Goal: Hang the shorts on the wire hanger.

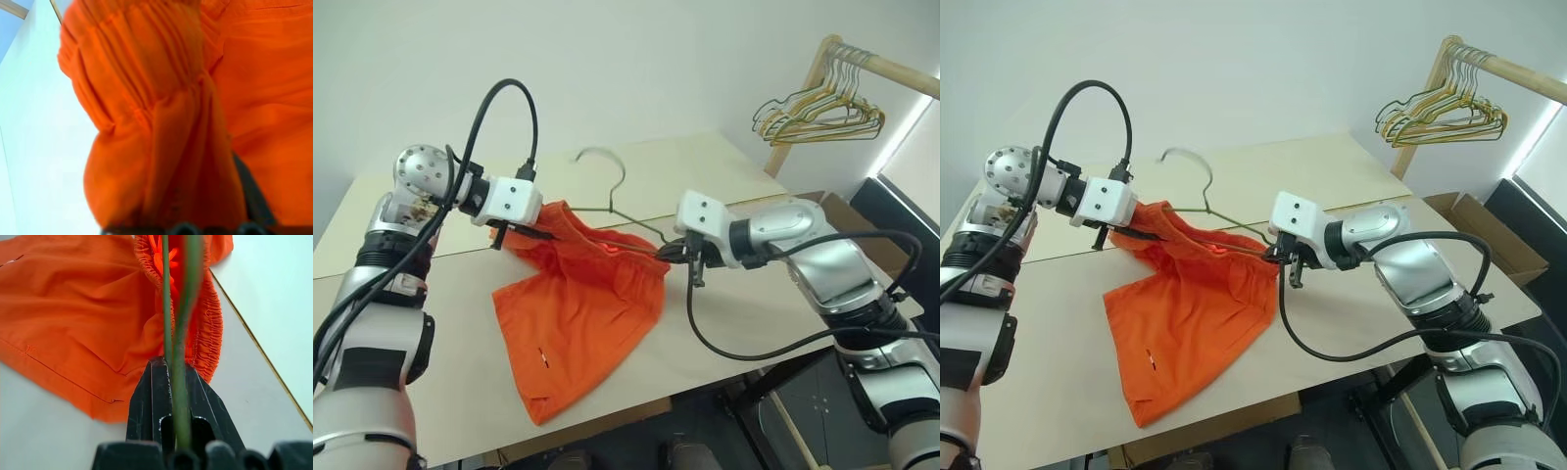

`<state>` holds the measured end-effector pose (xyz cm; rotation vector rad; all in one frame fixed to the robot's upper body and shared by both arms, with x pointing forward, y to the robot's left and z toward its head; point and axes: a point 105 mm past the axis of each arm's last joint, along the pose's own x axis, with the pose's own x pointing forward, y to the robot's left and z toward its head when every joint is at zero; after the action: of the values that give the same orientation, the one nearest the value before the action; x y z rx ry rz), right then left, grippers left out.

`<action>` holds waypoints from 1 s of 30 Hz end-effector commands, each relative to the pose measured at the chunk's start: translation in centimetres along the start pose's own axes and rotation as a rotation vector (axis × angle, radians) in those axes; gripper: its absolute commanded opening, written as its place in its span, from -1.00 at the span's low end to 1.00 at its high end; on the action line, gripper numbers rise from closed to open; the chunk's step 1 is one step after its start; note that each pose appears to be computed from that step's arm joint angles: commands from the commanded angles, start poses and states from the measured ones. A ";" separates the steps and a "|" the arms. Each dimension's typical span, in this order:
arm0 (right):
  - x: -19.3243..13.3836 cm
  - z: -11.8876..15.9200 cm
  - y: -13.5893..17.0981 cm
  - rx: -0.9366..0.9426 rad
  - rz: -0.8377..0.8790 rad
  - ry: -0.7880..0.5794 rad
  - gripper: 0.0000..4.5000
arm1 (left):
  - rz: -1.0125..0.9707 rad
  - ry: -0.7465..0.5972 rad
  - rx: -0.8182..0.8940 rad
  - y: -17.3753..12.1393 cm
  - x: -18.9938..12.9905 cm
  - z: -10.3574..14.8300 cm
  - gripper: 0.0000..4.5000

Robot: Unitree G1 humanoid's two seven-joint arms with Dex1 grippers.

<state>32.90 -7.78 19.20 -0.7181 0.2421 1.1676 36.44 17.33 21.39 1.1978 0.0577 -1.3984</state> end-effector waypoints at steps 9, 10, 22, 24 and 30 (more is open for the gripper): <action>-3.4 -0.6 -1.5 0.005 -0.131 0.041 -0.01 | 0.099 -0.076 -0.094 0.5 -0.5 0.4 -1.00; -3.9 -0.8 -1.7 0.024 -0.148 0.040 0.12 | 0.103 -0.079 -0.106 0.4 -0.5 0.3 -1.00; -13.2 -7.0 -0.6 0.364 -0.485 -0.014 0.99 | 0.159 -0.111 -0.230 -0.2 -0.6 0.1 -1.00; -12.1 -8.1 1.6 0.422 -0.428 -0.041 0.99 | 0.165 -0.121 -0.235 -0.1 -0.6 0.2 -1.00; -3.9 -7.6 3.4 0.517 -0.344 -0.192 0.99 | 0.176 -0.126 -0.240 0.3 -0.8 0.4 -1.00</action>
<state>28.69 -15.93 13.13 -0.1410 0.3069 0.7944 36.13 17.70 20.06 0.8870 0.1131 -1.2993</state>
